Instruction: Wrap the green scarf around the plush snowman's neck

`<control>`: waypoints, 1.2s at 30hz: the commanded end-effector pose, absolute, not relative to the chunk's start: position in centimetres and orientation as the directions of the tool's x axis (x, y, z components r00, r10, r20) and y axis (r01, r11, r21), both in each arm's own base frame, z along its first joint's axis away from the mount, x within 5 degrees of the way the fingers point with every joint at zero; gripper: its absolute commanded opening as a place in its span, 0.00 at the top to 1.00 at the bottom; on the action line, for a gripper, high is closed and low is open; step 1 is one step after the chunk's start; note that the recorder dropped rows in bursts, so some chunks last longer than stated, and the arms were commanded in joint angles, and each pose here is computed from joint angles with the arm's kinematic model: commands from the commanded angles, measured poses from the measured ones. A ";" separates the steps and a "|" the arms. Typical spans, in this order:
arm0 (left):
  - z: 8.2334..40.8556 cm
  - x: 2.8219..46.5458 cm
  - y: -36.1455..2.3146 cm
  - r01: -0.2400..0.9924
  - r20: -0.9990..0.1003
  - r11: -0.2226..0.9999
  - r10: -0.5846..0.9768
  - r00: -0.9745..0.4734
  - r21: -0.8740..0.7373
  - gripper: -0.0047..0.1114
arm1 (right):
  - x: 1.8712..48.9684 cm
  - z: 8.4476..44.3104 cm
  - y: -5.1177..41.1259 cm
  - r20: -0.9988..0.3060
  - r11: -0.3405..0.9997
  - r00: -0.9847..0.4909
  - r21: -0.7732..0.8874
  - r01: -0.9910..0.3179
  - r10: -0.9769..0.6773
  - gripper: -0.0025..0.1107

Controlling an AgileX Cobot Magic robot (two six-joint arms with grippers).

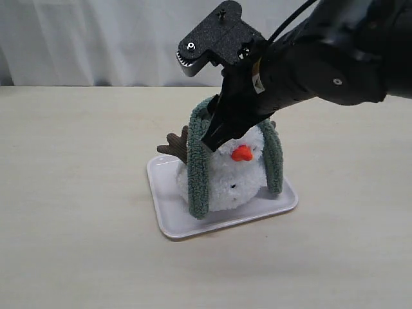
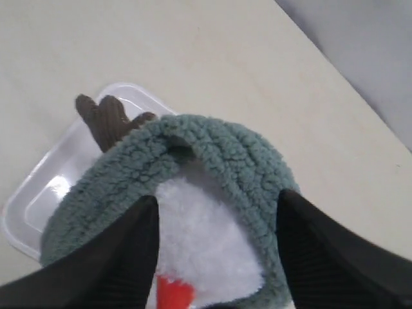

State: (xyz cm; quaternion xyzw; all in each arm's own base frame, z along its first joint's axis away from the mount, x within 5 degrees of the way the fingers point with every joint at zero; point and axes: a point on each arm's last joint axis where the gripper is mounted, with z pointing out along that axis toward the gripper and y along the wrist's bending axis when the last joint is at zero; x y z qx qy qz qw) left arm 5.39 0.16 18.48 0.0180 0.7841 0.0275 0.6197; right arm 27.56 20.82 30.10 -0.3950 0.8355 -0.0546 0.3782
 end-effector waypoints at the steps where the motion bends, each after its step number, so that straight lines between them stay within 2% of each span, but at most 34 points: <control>1: 18.5 5.4 0.1 -0.002 -0.974 0.998 0.061 -0.219 0.063 0.96 | 28.4 30.0 20.7 -0.558 0.630 -0.335 -0.501 -0.593 -0.759 0.51; 9: 18.5 5.4 0.1 -0.002 -0.974 0.998 0.061 -0.219 0.063 0.96 | 29.2 28.7 21.6 -0.534 0.580 -0.286 -0.535 -0.614 -0.795 0.51; 13: 18.5 5.4 0.1 -0.002 -0.974 0.998 0.061 -0.219 0.063 0.96 | 29.8 27.9 21.7 -0.491 0.538 -0.264 -0.579 -0.613 -0.830 0.40; 18: 18.5 5.4 0.1 -0.002 -0.974 0.998 0.061 -0.219 0.063 0.96 | 30.2 27.6 21.7 -0.442 0.481 -0.225 -0.639 -0.601 -0.868 0.41; 20: 18.5 5.4 0.1 -0.002 -0.974 0.998 0.061 -0.219 0.063 0.96 | 30.4 27.8 21.9 -0.440 0.456 -0.185 -0.661 -0.595 -0.879 0.45; 26: 18.5 5.4 0.1 -0.002 -0.974 0.998 0.061 -0.219 0.063 0.96 | 30.7 27.3 22.4 -0.430 0.421 -0.139 -0.679 -0.602 -0.892 0.68; 27: 18.5 5.4 0.1 -0.002 -0.974 0.998 0.061 -0.219 0.063 0.96 | 30.8 27.0 22.4 -0.411 0.405 -0.137 -0.686 -0.604 -0.901 0.77; 31: 18.5 5.4 0.1 -0.002 -0.974 0.998 0.061 -0.219 0.063 0.96 | 31.0 27.0 22.6 -0.397 0.374 -0.102 -0.705 -0.603 -0.912 0.94; 36: 18.5 5.4 0.1 -0.002 -0.974 0.998 0.061 -0.219 0.063 0.96 | 30.4 27.4 23.7 -0.325 0.221 0.061 -0.757 -0.615 -0.944 0.94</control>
